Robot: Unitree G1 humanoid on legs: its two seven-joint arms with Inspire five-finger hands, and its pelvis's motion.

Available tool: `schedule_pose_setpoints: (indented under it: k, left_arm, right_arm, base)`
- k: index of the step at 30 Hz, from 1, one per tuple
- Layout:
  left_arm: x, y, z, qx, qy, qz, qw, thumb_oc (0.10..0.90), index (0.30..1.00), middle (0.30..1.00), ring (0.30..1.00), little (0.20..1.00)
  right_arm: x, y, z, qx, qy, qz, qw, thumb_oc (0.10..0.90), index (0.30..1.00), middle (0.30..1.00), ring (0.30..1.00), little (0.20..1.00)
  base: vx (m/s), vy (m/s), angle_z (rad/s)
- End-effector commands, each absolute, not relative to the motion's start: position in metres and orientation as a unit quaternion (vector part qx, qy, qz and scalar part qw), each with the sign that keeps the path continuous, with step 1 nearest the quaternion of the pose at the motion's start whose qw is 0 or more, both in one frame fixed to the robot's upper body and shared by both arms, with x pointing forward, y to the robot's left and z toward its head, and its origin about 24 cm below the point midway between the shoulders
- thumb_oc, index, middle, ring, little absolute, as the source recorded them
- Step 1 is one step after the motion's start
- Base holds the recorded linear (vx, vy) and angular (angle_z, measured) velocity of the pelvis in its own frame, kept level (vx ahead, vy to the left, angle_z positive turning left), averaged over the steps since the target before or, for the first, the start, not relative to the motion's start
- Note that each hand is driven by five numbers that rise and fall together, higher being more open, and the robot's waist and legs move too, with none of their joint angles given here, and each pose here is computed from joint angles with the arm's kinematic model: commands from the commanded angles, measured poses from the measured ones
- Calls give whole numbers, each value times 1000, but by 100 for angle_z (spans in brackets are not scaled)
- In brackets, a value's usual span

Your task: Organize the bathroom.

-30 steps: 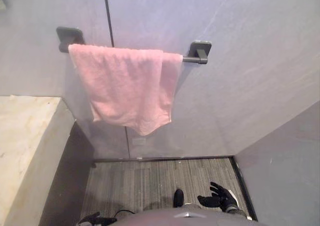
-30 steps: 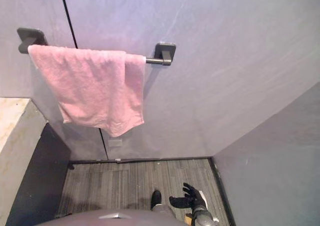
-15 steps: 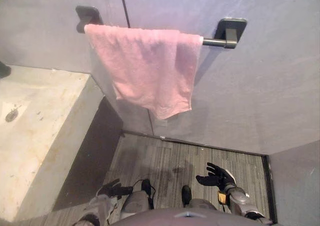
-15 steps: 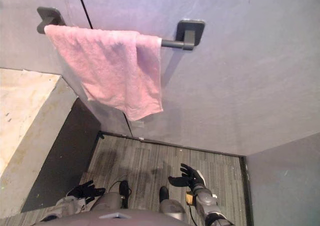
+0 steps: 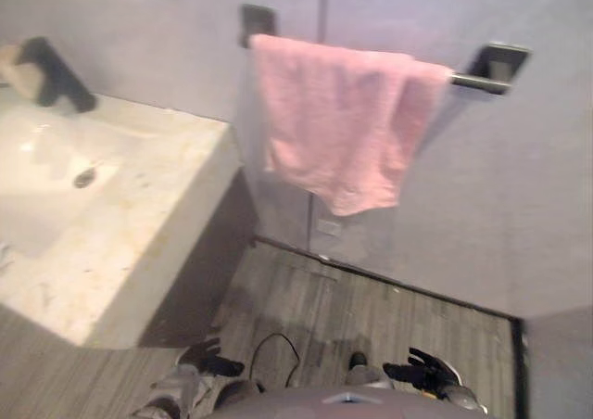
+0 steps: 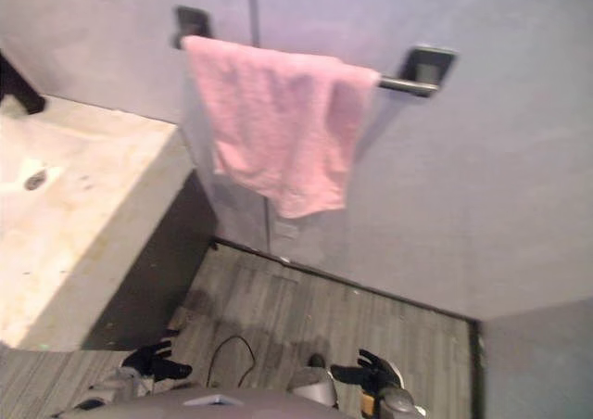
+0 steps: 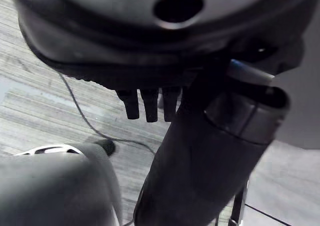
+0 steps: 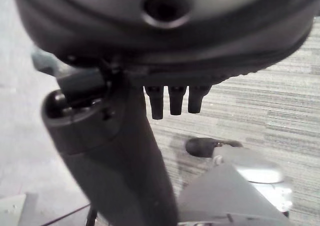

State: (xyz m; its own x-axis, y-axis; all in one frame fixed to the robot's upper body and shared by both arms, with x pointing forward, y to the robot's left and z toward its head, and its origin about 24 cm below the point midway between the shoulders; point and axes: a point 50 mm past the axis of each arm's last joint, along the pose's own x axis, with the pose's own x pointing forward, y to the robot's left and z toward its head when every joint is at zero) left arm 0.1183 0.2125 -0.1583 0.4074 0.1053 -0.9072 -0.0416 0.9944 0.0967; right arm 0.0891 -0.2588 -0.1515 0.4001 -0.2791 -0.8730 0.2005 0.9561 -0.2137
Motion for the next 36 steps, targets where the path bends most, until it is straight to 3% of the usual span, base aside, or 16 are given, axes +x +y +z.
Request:
schedule_pose_setpoints:
  k: [1,10,17,36]
  left_arm:
    - [96,228,-160,50,558,53,827,800,900,900,900,900]
    - [94,224,-162,77,579,19,811,800,900,900,900,900]
    - [91,223,-164,83,587,30,804,800,900,900,900,900]
    - [128,229,-151,115,532,35,838,800,900,900,900,900]
  right_arm:
    - [113,-256,-148,-31,517,-149,842,800,900,900,900,900]
    - [130,-251,-146,-9,509,-182,841,800,900,900,900,900]
    - [132,-239,-148,-17,504,-174,846,800,900,900,900,900]
    - [112,-250,-151,-55,544,-170,820,800,900,900,900,900]
  base:
    - [-171,302,123]
    - [-151,386,95]
    - [-113,257,16]
    - [-75,46,18]
